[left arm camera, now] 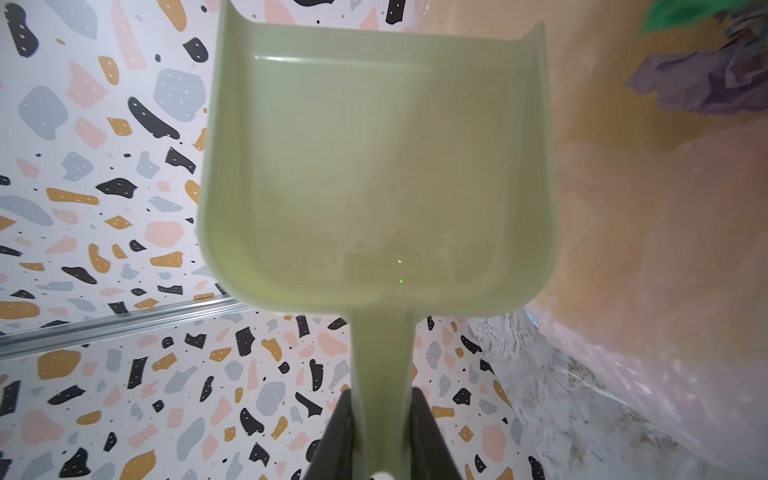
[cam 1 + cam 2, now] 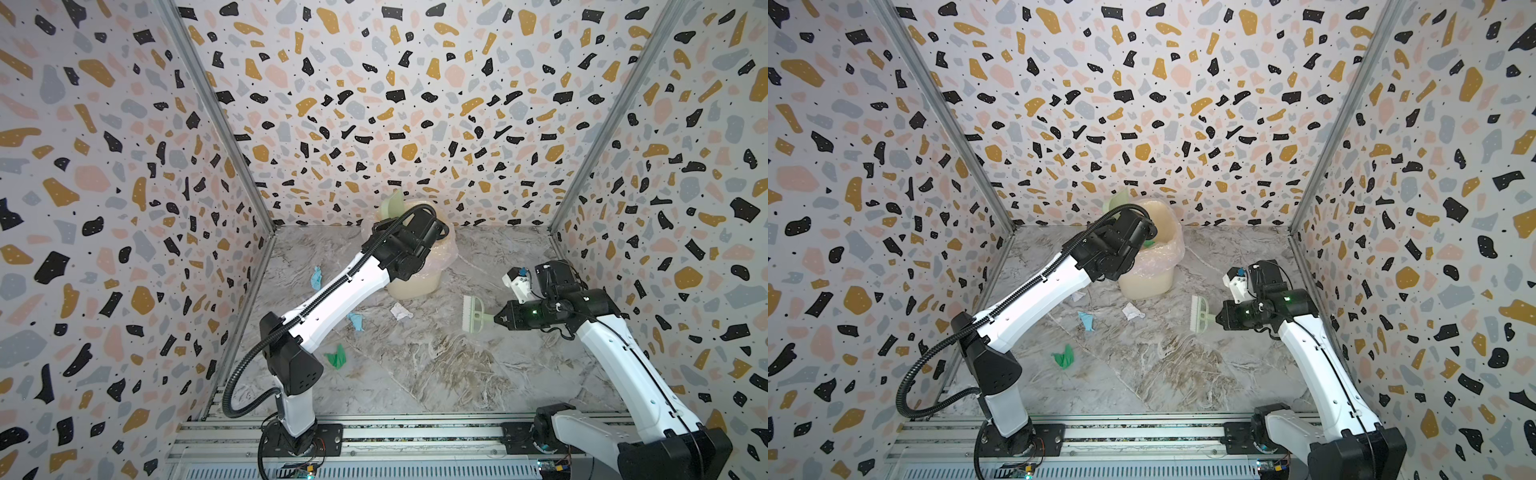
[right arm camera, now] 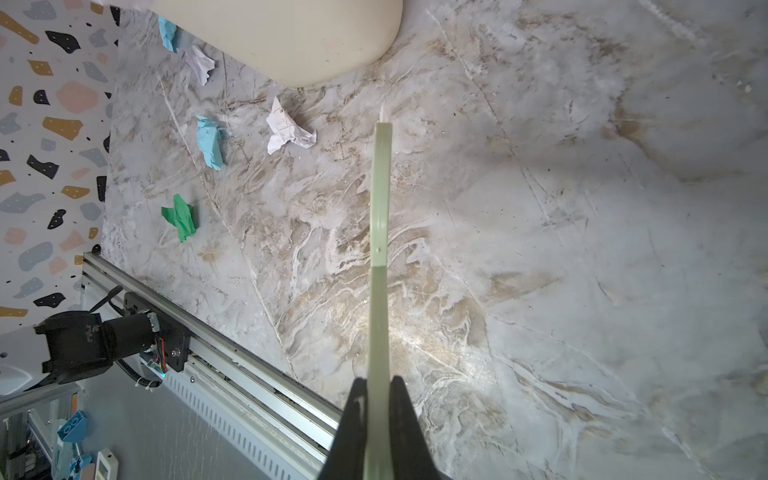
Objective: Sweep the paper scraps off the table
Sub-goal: 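Tip the dustpan over the bin opening with the left gripper, then lower the empty dustpan near the bin while the right gripper brings the brush beside it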
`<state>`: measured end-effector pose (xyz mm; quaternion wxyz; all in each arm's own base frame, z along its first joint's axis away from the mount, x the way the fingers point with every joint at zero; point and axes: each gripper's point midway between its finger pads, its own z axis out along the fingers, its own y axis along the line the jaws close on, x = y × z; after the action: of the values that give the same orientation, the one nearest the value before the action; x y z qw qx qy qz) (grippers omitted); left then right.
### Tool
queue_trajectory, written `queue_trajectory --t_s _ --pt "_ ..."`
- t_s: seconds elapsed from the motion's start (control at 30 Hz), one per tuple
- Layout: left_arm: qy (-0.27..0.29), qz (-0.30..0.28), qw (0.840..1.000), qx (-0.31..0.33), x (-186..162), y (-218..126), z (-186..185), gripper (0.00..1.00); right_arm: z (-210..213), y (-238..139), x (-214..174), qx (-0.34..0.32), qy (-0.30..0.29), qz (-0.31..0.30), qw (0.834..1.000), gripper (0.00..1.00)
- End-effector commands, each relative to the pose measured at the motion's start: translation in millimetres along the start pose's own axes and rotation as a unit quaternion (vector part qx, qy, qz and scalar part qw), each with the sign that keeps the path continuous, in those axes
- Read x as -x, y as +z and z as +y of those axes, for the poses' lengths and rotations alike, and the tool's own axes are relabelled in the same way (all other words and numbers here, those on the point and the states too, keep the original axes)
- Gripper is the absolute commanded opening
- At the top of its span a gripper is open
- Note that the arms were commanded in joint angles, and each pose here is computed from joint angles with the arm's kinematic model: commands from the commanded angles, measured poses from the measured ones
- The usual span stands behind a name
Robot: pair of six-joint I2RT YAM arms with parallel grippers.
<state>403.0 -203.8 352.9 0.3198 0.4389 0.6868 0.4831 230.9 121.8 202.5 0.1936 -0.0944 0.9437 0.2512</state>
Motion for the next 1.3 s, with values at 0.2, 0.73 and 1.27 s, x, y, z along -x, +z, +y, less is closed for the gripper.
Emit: queue_trajectory --t_s 0.2,0.73,1.27 --pt "0.021 0.002 0.999 0.034 -3 -9 16 0.0 3 -2 -6 0.015 -0.006 0.001 1.0 0.0" --pt "-0.12 -0.069 0.99 -0.031 -16 -46 23 0.0 31 6 -14 0.076 0.003 -0.001 0.997 0.0" --pt "-0.423 -0.17 0.86 -0.23 -89 -104 -56 0.0 140 77 -17 0.225 0.046 -0.024 0.973 0.0"
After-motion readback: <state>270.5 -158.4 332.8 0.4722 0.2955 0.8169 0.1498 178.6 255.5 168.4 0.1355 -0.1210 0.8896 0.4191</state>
